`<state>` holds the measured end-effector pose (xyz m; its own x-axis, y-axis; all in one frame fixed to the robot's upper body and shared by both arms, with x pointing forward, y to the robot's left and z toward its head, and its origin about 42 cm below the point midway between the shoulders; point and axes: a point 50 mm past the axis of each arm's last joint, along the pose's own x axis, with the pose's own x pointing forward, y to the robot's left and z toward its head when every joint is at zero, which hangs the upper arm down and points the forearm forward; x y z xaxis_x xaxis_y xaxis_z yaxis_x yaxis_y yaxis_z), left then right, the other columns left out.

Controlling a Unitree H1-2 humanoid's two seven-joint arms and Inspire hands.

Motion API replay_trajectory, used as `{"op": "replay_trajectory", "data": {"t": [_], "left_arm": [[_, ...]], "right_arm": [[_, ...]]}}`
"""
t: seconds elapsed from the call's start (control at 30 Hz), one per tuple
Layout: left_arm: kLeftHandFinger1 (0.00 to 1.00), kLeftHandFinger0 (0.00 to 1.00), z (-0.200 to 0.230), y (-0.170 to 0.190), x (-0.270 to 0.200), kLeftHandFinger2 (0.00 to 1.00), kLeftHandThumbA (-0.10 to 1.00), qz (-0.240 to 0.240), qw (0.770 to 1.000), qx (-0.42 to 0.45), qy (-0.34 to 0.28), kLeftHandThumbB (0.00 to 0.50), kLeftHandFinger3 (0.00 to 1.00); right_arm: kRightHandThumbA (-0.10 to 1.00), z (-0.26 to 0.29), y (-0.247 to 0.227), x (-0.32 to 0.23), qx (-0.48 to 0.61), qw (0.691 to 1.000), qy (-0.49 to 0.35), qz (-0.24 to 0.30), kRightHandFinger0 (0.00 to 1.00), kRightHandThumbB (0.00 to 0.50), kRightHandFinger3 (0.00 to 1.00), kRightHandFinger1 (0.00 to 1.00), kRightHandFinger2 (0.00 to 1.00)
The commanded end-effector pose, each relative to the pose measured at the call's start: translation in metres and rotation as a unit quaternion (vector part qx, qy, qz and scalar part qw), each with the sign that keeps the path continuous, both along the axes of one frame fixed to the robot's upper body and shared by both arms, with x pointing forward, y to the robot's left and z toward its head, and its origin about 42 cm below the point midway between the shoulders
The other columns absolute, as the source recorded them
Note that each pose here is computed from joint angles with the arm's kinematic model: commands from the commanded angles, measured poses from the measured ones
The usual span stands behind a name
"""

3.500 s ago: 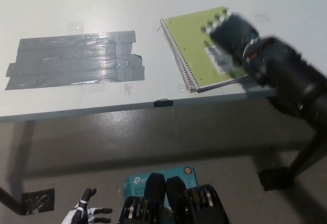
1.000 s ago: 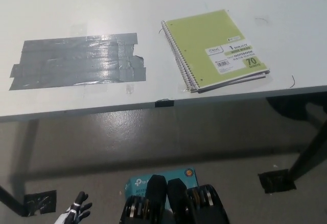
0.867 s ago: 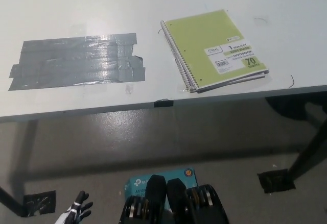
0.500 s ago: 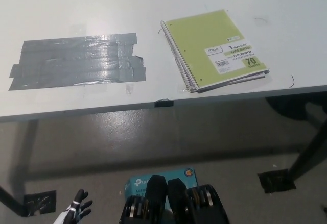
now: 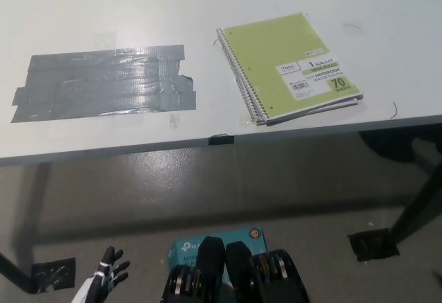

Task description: The robot uses its right hand to align two notebooks stacked together until they are fully overlapped

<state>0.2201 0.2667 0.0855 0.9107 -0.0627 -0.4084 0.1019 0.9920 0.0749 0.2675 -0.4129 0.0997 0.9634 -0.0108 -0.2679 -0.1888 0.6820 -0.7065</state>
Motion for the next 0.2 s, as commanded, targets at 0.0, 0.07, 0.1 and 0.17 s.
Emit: {"op": "replay_trajectory", "data": {"t": [0.0,0.07,0.1,0.17], "left_arm": [[0.98,0.86,0.0033,0.0029,0.0032,1.0,1.0,0.013,1.0,-0.003,-0.003,0.144,1.0],[0.99,0.88,0.004,0.0041,0.0048,1.0,1.0,0.013,1.0,-0.007,-0.004,0.137,1.0],[0.98,0.88,0.0052,0.005,0.0067,1.0,1.0,0.013,1.0,-0.005,-0.006,0.13,1.0],[0.98,0.88,0.0053,0.005,0.007,1.0,1.0,0.012,1.0,-0.005,-0.006,0.125,1.0]], "right_arm": [[1.0,0.0159,-0.0079,0.013,-0.008,1.0,-0.008,0.007,1.0,0.165,1.0,1.0,1.0],[1.0,0.0148,-0.0075,0.017,-0.013,1.0,-0.008,0.008,1.0,0.171,1.0,0.99,1.0],[1.0,0.0154,-0.0064,0.0204,-0.013,1.0,-0.006,0.006,1.0,0.171,1.0,1.0,1.0],[1.0,0.0157,-0.006,0.0207,-0.01,1.0,-0.005,0.005,1.0,0.169,1.0,1.0,1.0]]}}
